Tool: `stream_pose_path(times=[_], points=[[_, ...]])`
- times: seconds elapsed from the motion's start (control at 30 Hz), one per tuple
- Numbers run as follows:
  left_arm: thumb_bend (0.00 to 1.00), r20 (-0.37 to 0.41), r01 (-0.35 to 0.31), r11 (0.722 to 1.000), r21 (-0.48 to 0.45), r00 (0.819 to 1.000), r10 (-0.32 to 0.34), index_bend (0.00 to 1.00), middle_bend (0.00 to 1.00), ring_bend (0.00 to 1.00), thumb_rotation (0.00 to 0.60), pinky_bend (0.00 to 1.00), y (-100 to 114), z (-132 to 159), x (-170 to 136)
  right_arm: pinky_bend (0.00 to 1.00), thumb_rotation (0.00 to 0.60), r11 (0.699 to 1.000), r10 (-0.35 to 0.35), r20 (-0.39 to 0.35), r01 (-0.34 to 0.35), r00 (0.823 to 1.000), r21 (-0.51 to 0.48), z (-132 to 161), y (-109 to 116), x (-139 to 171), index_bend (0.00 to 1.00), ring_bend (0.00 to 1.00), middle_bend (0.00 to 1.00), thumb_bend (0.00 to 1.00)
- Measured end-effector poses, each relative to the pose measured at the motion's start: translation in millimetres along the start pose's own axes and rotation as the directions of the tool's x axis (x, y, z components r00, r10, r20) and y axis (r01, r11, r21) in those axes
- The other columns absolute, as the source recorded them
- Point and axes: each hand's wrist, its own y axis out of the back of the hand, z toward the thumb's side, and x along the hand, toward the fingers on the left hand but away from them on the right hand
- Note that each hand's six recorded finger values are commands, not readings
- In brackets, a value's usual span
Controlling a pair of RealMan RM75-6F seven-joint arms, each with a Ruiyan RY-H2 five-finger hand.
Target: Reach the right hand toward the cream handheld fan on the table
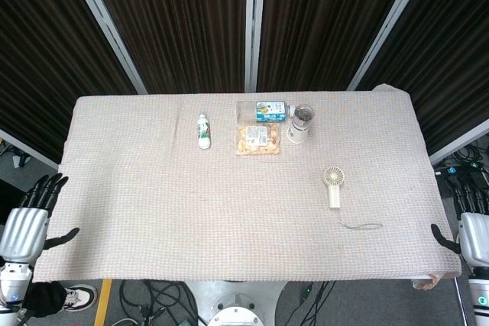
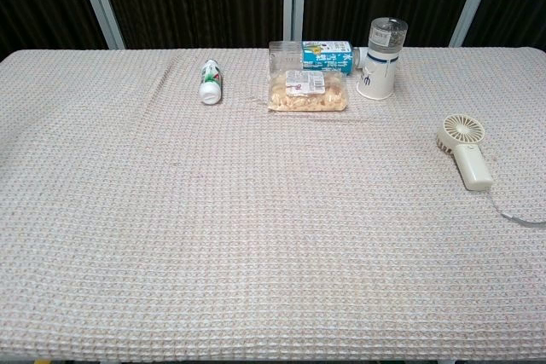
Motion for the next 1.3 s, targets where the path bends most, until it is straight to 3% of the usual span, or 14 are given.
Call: stream_pose_path(times=[0.03,0.1,0.17,0.27,0.33,0.4,0.47,0.5,0.57,0.9,1.03,1.3], points=[[0.05,0.002,-0.003,1.0,0.0,1.0,0.003,0.06,0.04,0.0,0.6,0.18,0,1,0,0.0,0.6,1.0,0.003,-0.001,-0.003,1.0,0.0,0,-1,-1,0.0,0.0,0.0,0.52],[0.05,0.003,-0.004,1.0,0.004,1.0,0.004,0.06,0.04,0.0,0.6,0.18,1,1,0,0.0,0.6,1.0,0.009,-0.009,-0.009,1.0,-0.001,3,-3,-3,0.0,0.0,0.0,0.83],[0.05,0.003,0.0,1.0,0.004,1.0,0.0,0.06,0.04,0.0,0.6,0.18,0,1,0,0.0,0.6,1.0,0.01,-0.016,-0.01,1.0,-0.006,7,-5,-5,0.0,0.0,0.0,0.99],[0.05,0.007,0.006,1.0,0.005,1.0,-0.006,0.06,0.04,0.0,0.6,0.18,-1,2,0,0.03,0.6,1.0,0.01,-0.028,-0.01,1.0,-0.012,13,-9,-9,0.0,0.01,0.06,1.0],[0.05,0.008,0.005,1.0,0.006,1.0,-0.005,0.06,0.04,0.0,0.6,0.18,-1,2,0,0.17,0.6,1.0,0.01,-0.031,-0.01,0.999,-0.013,16,-10,-12,0.0,0.1,0.19,1.0],[0.05,0.004,0.005,1.0,0.006,1.0,-0.005,0.06,0.04,0.0,0.6,0.18,-1,1,0,0.44,0.6,1.0,0.013,-0.031,-0.014,0.999,-0.009,19,-12,-15,0.0,0.38,0.48,1.0],[0.05,-0.001,0.006,1.0,0.004,1.0,-0.006,0.06,0.04,0.0,0.6,0.18,-1,-1,-1,0.59,0.6,1.0,0.029,-0.033,-0.029,0.999,-0.01,22,-16,-17,0.0,0.58,0.73,1.0],[0.05,-0.002,0.007,1.0,0.004,1.0,-0.007,0.06,0.04,0.0,0.6,0.18,-1,-2,-1,0.64,0.6,0.999,0.039,-0.034,-0.039,0.999,-0.011,24,-17,-18,0.0,0.66,0.83,1.0],[0.05,-0.004,0.009,1.0,0.001,1.0,-0.009,0.06,0.04,0.0,0.6,0.18,-2,-3,-2,0.68,0.6,0.998,0.064,-0.042,-0.065,0.997,-0.004,29,-22,-21,0.0,0.73,0.91,1.0],[0.05,0.002,0.015,1.0,0.002,1.0,-0.015,0.06,0.04,0.0,0.6,0.18,-3,-4,-2,0.7,0.6,0.988,0.152,-0.078,-0.151,0.985,0.017,55,-42,-38,0.0,0.79,0.94,1.0],[0.05,-0.002,0.021,1.0,0.004,1.0,-0.021,0.06,0.04,0.0,0.6,0.18,-4,-5,-2,0.72,0.6,0.977,0.214,-0.104,-0.214,0.971,0.011,71,-57,-45,0.08,0.82,0.94,1.0],[0.05,-0.011,0.027,1.0,0.005,1.0,-0.027,0.06,0.04,0.0,0.6,0.18,-6,-9,-3,0.72,0.6,0.957,0.287,-0.141,-0.289,0.947,0.008,101,-85,-59,0.08,0.82,0.95,1.0]])
